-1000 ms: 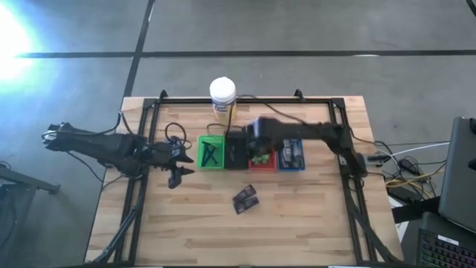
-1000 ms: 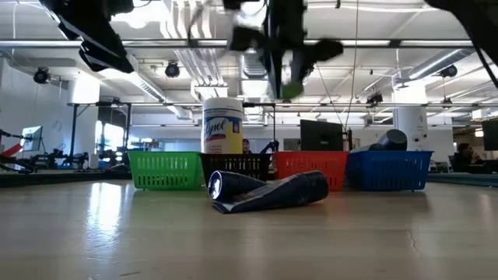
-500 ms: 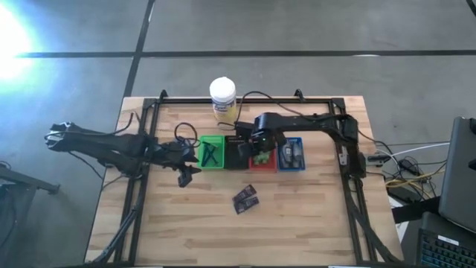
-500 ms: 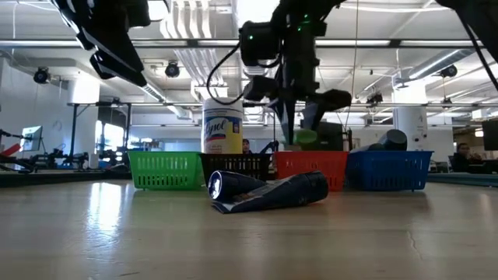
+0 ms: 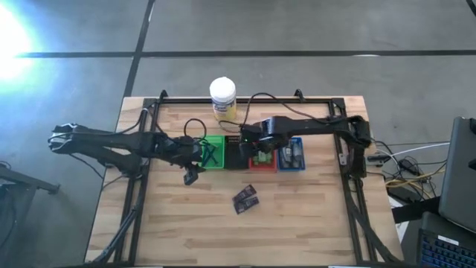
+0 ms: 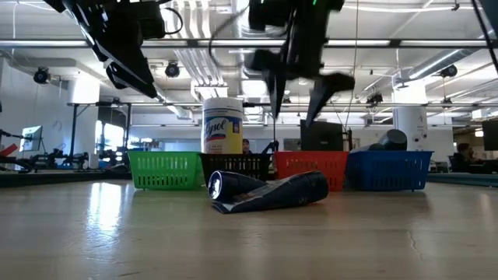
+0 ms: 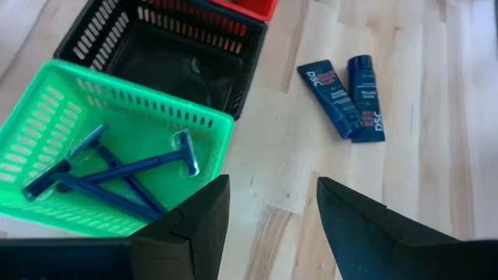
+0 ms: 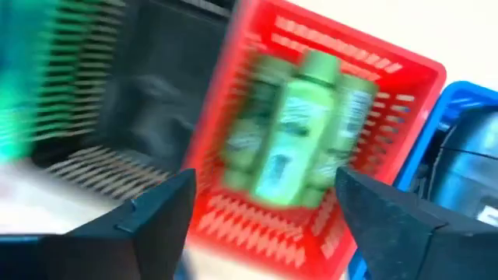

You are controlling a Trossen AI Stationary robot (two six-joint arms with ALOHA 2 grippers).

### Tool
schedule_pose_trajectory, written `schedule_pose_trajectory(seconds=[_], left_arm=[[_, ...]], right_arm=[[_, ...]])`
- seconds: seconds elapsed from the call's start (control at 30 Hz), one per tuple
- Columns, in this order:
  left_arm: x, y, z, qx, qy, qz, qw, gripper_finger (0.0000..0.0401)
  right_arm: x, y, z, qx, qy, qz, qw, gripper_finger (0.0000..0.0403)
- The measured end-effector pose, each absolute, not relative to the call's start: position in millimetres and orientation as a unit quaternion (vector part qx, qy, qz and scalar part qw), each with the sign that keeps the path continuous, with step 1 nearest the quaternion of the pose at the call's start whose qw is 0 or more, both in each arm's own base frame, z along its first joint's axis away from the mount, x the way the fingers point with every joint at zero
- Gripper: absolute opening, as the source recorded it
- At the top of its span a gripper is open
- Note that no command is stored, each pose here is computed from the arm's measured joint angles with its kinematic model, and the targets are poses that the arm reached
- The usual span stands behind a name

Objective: Pick & Place Travel size toiletries
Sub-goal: Put the blue shave cream into the black bin

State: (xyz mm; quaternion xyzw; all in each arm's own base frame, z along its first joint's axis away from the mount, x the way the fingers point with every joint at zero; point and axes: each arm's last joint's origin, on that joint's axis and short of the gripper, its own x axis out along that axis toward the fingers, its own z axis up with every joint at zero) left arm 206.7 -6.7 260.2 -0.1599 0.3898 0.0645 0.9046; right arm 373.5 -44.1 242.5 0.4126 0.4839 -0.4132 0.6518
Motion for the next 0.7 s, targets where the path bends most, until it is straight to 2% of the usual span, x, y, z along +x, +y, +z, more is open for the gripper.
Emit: schedule_pose_trajectory(seconds=[0.1, 0.27, 0.57, 0.7], left_arm=[[208.1, -7.8, 260.8, -0.154, 0.387, 0.040, 0.908, 0.0197], [219.6, -12.5, 252.3, -0.148, 0.400, 0.009, 0.905, 0.0197], [256.3, -40.7, 226.2, -0.150, 0.437, -0.014, 0.887, 0.0198], [278.2, -55.3, 226.5, -0.155, 0.447, -0.017, 0.881, 0.0218]], right_arm=[[367.5, -23.4, 262.5, 0.405, 0.473, -0.392, 0.677, 0.0322], [353.5, 27.4, 273.7, 0.409, 0.467, -0.409, 0.669, 0.0336], [316.5, 118.4, 270.3, 0.459, 0.455, -0.490, 0.585, 0.0349], [295.5, 141.1, 271.3, 0.447, 0.455, -0.526, 0.563, 0.0354]])
